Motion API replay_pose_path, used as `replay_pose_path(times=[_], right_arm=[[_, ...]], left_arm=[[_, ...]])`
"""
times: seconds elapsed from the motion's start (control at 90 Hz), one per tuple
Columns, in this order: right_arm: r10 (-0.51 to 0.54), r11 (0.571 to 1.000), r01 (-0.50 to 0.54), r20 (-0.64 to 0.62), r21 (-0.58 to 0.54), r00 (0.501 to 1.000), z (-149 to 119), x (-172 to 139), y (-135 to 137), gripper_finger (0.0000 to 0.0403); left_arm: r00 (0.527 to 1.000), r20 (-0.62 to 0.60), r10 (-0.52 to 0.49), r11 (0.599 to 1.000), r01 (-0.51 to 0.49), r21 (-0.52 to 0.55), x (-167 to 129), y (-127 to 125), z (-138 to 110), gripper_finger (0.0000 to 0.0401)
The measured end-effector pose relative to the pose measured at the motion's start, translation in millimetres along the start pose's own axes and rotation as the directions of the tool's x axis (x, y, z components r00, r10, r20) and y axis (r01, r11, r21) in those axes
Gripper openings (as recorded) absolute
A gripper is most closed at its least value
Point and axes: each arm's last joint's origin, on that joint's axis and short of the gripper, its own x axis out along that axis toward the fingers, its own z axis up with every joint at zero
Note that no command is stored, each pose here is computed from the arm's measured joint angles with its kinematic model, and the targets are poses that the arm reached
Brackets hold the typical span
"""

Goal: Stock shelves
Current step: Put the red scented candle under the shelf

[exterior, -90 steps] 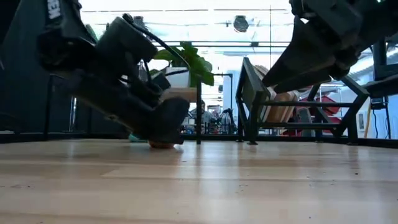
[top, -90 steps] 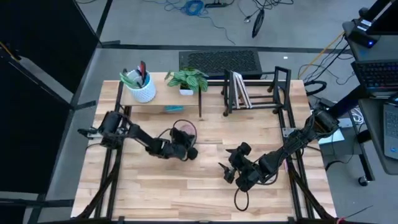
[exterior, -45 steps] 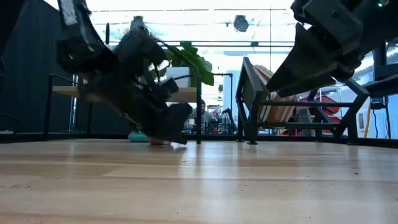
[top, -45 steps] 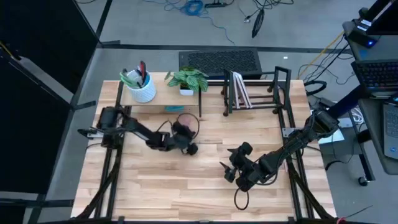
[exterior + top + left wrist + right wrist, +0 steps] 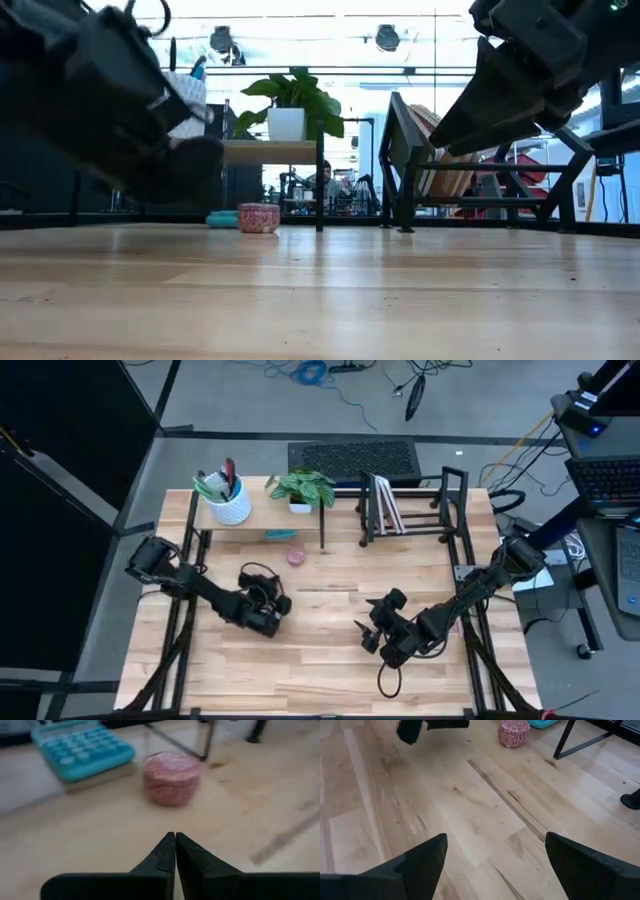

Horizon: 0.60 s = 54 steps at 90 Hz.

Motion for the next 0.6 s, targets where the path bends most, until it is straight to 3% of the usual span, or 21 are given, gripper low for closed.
replay_pose_path(times=[0.089, 0.289, 0.456, 0.6], right_arm=[[0.001, 1.0, -0.001, -0.001, 0.007, 1.0, -0.2, -0.3, 0.1, 0.032], [0.002, 1.0, -0.002, 0.001, 0.021, 1.0, -0.3, -0.5, 0.3, 0.032], [0.002, 1.0, -0.002, 0.0, 0.021, 1.0, -0.3, -0.5, 0.3, 0.032], [0.001, 1.0, -0.001, 0.0, 0.016, 1.0, -0.4, -0.5, 0.2, 0.032]], left_arm=[[1.0, 0.012, 0.016, 0.999, -0.016, -0.037, 12.1, -0.9, 2.4, 0.0], [0.997, 0.025, -0.071, 0.995, 0.069, 0.065, 35.1, -18.3, 12.9, 0.0], [1.0, 0.02, -0.008, 0.997, 0.006, 0.075, 56.4, -10.5, 18.0, 0.0], [1.0, -0.01, -0.01, 0.995, 0.01, 0.097, 74.3, -6.4, 22.0, 0.0]])
